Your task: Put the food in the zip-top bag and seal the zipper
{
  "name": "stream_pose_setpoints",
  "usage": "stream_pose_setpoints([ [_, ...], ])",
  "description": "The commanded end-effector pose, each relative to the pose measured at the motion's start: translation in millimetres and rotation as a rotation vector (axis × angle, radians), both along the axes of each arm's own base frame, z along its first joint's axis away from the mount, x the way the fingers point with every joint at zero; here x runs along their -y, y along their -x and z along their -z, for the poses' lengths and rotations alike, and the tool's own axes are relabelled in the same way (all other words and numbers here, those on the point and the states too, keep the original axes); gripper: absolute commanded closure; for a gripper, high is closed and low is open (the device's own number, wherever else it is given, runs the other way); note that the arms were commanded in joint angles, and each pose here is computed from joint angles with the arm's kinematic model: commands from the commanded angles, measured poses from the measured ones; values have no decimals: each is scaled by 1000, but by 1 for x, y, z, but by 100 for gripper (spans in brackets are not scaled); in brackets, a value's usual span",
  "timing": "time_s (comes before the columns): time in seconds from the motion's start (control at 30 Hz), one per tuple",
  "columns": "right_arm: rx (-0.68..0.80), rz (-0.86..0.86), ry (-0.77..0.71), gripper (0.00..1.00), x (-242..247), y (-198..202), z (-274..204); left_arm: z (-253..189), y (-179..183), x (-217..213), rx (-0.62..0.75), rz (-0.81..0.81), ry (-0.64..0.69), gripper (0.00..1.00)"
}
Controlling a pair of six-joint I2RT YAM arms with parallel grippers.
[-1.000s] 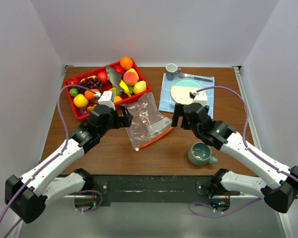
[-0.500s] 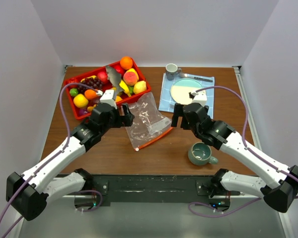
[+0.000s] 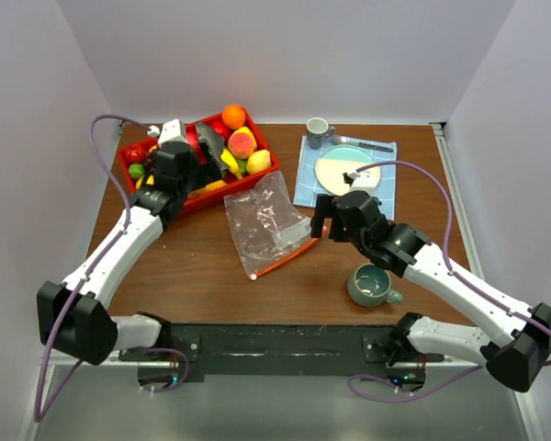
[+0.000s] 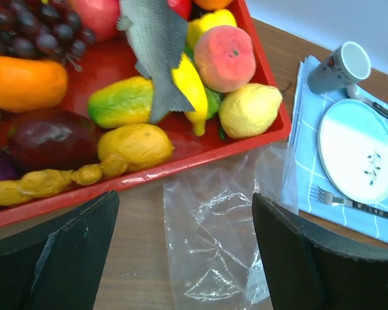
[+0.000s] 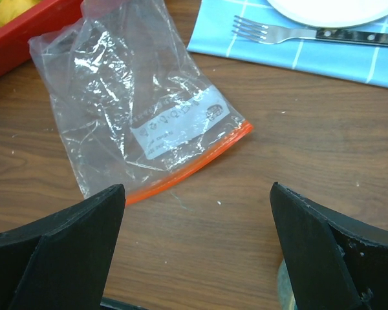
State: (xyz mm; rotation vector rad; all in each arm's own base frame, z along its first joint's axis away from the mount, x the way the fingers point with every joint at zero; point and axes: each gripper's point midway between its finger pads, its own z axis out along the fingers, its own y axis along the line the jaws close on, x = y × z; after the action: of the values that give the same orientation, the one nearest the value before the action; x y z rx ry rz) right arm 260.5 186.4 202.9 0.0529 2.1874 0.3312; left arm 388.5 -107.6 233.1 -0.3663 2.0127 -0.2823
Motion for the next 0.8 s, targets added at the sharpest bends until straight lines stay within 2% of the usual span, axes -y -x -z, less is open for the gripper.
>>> stream_pose_setpoints([
  [0.0, -13, -39, -18, 1, -13, -2, 5, 27, 21, 38, 1, 171, 20, 12],
  [0.13, -20, -24, 9, 1, -6, 0, 9, 53, 73, 79, 3, 317, -84, 14],
  [0.17, 0, -11, 1, 2, -1, 1, 2, 68, 91, 90, -18, 373, -106, 14],
  [0.27, 57, 78, 26, 1, 26, 3, -17, 70, 115, 111, 40, 488, -117, 16],
  [0.37, 138, 164, -21, 1, 53, 14, -48, 69, 126, 135, 73, 607, -145, 16],
  [0.5, 232, 218, -139, 1, 80, 34, -86, 79, 136, 174, 78, 748, -272, 14],
  [0.63, 262, 236, -177, 1, 93, 44, -99, 98, 131, 200, 35, 754, -446, 11],
  [0.77, 244, 225, -183, 1, 92, 49, -95, 109, 122, 214, 22, 758, -562, 10],
])
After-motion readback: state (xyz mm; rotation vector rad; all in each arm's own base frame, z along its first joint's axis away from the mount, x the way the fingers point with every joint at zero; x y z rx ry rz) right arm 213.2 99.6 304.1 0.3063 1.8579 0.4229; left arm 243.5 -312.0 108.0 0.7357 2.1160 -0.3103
